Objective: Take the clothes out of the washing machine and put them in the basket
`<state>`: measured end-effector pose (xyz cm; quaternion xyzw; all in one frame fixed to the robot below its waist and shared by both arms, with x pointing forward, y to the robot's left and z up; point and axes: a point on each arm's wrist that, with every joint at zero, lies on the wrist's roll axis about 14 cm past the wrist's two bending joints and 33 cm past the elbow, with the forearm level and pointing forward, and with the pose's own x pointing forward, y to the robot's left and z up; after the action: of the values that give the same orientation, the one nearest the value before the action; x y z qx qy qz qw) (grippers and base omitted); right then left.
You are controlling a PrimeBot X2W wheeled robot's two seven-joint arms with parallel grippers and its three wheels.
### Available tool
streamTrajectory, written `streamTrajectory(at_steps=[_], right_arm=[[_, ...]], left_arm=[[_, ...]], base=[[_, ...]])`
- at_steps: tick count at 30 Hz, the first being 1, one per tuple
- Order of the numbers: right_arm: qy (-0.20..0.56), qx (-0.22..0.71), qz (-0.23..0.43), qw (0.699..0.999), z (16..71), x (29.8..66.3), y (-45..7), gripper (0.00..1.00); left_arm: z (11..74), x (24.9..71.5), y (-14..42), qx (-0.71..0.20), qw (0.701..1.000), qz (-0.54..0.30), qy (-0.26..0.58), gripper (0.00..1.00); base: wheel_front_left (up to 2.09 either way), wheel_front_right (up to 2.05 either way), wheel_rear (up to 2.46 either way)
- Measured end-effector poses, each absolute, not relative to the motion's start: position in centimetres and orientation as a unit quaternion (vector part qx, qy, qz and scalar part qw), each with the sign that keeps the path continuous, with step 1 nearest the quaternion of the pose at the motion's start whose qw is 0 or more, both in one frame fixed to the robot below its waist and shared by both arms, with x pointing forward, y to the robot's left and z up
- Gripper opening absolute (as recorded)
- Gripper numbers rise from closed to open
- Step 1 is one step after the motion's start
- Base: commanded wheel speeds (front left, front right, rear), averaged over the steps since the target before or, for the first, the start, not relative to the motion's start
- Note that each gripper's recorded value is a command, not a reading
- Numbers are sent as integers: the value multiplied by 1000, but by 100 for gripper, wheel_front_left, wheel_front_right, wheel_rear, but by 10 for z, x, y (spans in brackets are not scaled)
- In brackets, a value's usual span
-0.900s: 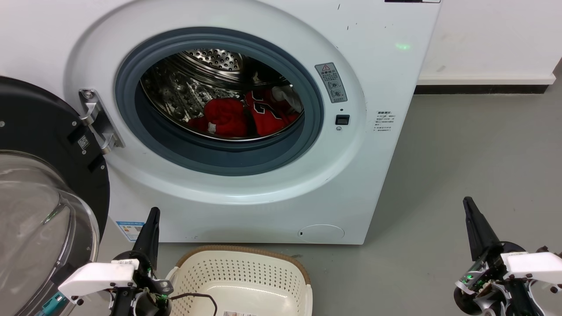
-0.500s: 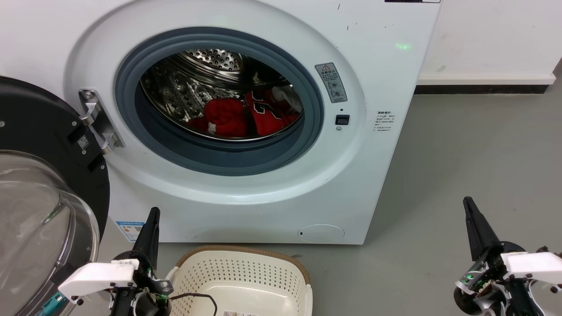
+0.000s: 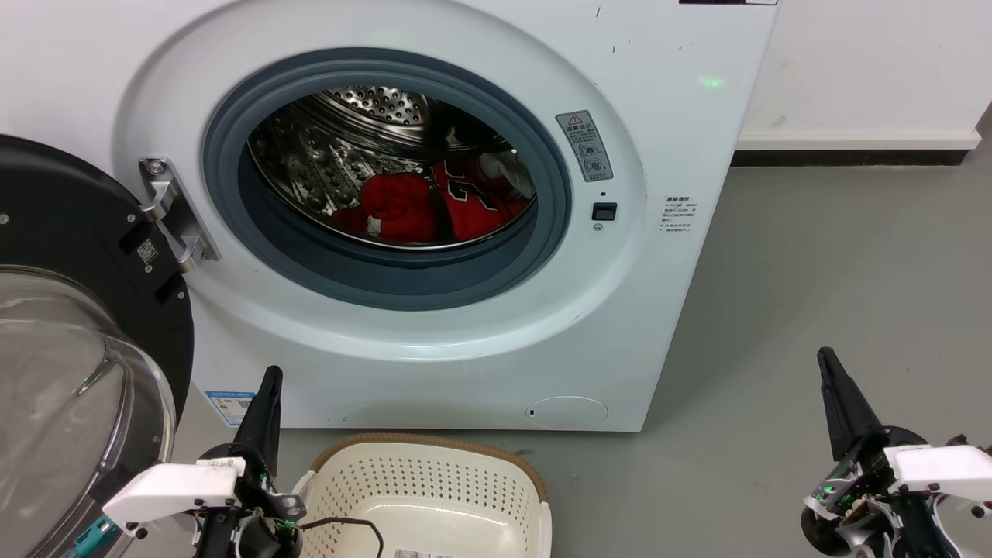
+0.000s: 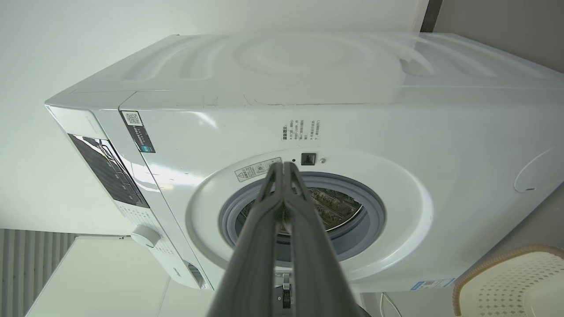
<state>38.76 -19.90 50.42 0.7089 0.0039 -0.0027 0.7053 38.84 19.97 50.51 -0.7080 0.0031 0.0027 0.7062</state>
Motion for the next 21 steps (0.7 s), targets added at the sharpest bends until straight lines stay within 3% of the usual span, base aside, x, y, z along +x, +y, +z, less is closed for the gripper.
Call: streamTrajectory(at_steps=[2, 3, 11, 21], right_arm=[[4, 709, -3, 705, 504, 388, -199, 0], [5, 709, -4, 705, 503, 387, -199, 100], [24, 708, -32, 705, 481, 376, -198, 100], [10, 683, -42, 729, 483, 376, -203, 100]], left_arm=[[505, 388, 200, -708, 706, 3, 3, 0], [504, 388, 200, -708, 706, 4, 5, 100], [481, 377, 200, -705, 708, 35, 23, 100], [481, 374, 217, -676, 734, 60, 0, 100]], base=[[0, 0, 0], [0, 0, 0], [0, 0, 0], [0, 0, 0]])
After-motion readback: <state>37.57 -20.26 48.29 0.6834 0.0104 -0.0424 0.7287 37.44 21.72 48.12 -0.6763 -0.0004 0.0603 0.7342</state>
